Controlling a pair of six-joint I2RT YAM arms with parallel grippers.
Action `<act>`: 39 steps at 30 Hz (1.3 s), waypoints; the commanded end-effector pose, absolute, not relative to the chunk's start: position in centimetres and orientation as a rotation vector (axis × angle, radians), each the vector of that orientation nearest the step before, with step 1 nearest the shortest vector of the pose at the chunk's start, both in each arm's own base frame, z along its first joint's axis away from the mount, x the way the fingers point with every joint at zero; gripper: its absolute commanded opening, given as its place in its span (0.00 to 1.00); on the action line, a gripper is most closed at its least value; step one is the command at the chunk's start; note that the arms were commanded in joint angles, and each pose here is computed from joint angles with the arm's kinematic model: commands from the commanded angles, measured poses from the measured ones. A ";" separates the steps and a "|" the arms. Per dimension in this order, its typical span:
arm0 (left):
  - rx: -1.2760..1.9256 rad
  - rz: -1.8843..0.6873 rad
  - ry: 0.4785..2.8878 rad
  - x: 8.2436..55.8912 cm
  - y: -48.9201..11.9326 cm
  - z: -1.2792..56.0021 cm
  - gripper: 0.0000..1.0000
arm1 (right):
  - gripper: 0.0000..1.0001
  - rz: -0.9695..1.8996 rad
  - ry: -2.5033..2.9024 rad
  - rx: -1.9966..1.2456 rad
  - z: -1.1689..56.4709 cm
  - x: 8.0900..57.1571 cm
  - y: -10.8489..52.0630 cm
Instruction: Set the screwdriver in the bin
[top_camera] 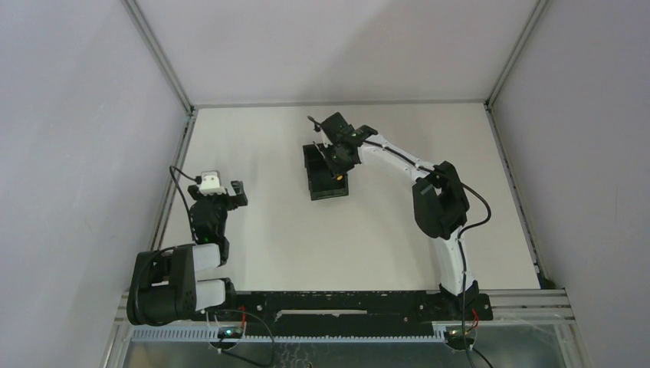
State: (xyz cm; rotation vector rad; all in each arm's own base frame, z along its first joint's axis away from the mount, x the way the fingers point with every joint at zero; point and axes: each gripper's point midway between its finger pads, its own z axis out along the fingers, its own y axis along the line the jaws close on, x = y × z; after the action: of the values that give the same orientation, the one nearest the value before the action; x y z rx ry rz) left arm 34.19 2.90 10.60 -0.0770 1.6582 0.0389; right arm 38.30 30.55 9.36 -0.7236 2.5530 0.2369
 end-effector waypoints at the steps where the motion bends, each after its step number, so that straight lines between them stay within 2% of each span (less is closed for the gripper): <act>1: -0.058 0.055 1.574 35.5 3.1 13.6 1.00 | 0.11 0.247 2.456 -0.800 9.3 38.6 32.1; 7: -0.057 0.054 1.573 35.5 3.0 13.7 1.00 | 0.20 0.244 2.446 -0.832 7.9 37.5 32.8; 11: -0.057 0.054 1.574 35.5 3.0 13.6 1.00 | 0.43 0.219 2.450 -0.817 7.4 37.6 32.9; 15: -0.058 0.055 1.574 35.5 3.1 13.6 1.00 | 0.60 0.202 2.453 -0.788 8.0 37.6 33.1; 22: -0.057 0.054 1.572 35.5 3.0 13.7 1.00 | 0.67 0.248 2.370 -0.687 14.5 37.8 33.7; 25: -0.057 0.054 1.573 35.5 3.0 13.7 1.00 | 0.76 0.231 2.298 -0.596 18.5 38.0 32.5; 29: -0.057 0.054 1.573 35.5 3.0 13.6 1.00 | 0.99 0.200 2.258 -0.453 21.5 38.3 28.5; 31: -0.058 0.055 1.574 35.5 3.1 13.6 1.00 | 1.00 0.201 2.252 -0.380 22.0 38.3 25.7; 39: -0.058 0.055 1.574 35.4 3.0 13.6 1.00 | 1.00 0.104 2.262 0.074 21.4 38.0 7.4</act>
State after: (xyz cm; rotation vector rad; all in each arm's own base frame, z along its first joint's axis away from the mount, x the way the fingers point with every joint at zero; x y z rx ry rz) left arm 34.19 2.90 10.60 -0.0770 1.6582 0.0389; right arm 38.72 12.83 21.55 -0.1009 2.2660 0.1188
